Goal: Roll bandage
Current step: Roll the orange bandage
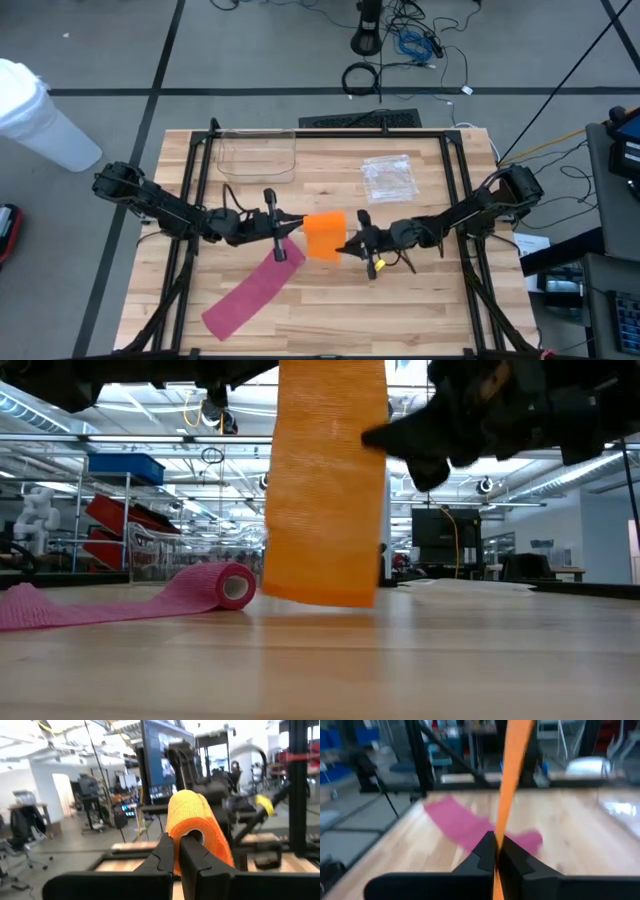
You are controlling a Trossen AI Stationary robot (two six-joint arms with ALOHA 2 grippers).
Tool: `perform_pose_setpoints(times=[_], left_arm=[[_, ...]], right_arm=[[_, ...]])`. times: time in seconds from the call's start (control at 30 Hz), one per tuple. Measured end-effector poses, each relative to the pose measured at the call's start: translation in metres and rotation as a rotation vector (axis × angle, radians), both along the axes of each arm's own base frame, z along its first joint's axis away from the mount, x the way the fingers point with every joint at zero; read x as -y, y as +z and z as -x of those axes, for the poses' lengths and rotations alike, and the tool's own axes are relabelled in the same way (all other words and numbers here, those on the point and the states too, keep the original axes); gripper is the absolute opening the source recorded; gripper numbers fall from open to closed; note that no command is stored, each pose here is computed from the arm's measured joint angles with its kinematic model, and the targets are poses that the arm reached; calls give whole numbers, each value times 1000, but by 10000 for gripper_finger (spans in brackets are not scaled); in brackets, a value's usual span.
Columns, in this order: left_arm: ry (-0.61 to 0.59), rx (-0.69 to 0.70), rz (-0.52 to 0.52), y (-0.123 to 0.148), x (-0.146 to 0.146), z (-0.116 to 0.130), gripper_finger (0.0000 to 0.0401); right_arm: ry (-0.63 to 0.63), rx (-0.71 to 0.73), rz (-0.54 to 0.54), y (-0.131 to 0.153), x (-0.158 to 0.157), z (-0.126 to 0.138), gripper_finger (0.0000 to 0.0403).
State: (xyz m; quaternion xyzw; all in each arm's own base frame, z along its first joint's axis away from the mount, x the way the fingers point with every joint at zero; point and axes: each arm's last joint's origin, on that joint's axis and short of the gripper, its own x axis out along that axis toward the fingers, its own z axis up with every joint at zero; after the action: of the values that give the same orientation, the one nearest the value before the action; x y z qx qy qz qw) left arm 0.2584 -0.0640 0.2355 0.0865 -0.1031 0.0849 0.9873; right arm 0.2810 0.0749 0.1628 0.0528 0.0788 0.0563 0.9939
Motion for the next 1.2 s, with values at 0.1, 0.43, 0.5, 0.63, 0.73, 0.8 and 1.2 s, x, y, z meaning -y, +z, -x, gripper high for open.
perform_pose_setpoints(times=[0.1,0.43,0.5,0.63,0.73,0.8,1.2], left_arm=[[22,36,-24,5,-1,2,5],[52,28,-44,9,-2,4,5],[37,-18,-63,4,-2,3,5],[24,-88,-90,-3,0,2,5],[20,-99,-131,-3,3,3,5],[20,-102,-154,-3,4,3,5],[17,-88,-155,1,5,2,5]], right_arm=[[17,-87,-11,-8,-6,3,0],[8,-153,-7,-15,-32,15,0],[-8,-100,20,-9,-34,15,0],[-55,-11,124,6,-38,20,3],[-108,28,187,18,-40,26,20],[-144,34,234,23,-39,28,41],[-248,31,201,26,-5,16,174]])
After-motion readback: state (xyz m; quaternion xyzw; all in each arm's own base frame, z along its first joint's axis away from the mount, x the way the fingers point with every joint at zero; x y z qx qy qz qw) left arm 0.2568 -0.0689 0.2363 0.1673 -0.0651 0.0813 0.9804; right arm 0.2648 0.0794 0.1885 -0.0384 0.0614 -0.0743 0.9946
